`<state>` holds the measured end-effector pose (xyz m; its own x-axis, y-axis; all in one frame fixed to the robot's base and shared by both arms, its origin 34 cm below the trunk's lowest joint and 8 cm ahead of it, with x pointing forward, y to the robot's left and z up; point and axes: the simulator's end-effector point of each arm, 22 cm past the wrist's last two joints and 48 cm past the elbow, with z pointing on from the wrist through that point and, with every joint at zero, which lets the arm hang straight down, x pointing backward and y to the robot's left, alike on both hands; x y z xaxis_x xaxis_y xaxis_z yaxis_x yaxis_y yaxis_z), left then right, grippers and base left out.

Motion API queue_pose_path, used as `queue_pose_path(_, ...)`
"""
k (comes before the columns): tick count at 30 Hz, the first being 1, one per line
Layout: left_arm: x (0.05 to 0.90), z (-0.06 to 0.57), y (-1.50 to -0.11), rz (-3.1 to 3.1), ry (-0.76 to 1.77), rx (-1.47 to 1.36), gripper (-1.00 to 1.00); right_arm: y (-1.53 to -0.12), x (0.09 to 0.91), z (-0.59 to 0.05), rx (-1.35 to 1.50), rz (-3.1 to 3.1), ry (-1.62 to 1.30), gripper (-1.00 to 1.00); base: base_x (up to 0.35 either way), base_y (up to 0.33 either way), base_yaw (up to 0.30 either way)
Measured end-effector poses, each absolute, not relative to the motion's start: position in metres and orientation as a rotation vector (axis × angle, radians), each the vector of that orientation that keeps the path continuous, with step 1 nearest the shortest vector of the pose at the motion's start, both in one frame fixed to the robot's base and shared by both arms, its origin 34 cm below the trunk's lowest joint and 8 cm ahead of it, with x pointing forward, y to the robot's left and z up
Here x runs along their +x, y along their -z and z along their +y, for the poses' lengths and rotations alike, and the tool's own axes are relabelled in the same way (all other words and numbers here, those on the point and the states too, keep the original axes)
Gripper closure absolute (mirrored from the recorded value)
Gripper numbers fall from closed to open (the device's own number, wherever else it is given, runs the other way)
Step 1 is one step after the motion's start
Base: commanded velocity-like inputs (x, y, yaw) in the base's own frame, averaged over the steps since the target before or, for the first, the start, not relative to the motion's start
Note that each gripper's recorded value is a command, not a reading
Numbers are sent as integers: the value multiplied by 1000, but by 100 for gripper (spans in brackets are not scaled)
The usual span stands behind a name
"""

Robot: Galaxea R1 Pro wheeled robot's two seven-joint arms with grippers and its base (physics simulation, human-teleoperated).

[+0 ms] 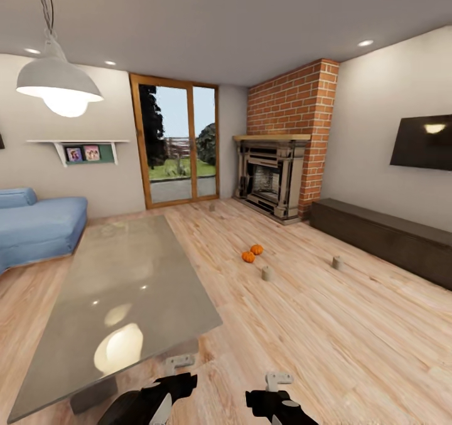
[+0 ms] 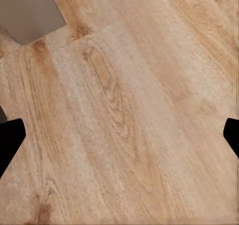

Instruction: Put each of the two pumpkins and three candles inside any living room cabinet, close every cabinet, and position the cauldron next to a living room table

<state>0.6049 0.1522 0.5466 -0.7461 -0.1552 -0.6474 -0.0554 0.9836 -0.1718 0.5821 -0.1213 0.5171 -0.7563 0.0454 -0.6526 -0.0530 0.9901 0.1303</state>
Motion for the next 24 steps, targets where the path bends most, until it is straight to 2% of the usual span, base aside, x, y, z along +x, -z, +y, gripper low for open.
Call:
queue_pose_path(8, 608, 152, -551, 2401, 182, -138, -100, -520, 584, -121, -4, 2415, -183, -100, -88, 0, -230)
queue_pose_path(24, 605, 152, -544, 2416, 180, -140, -100, -512, 580, -121, 106, 2440, -226, -100, -222, 0, -15)
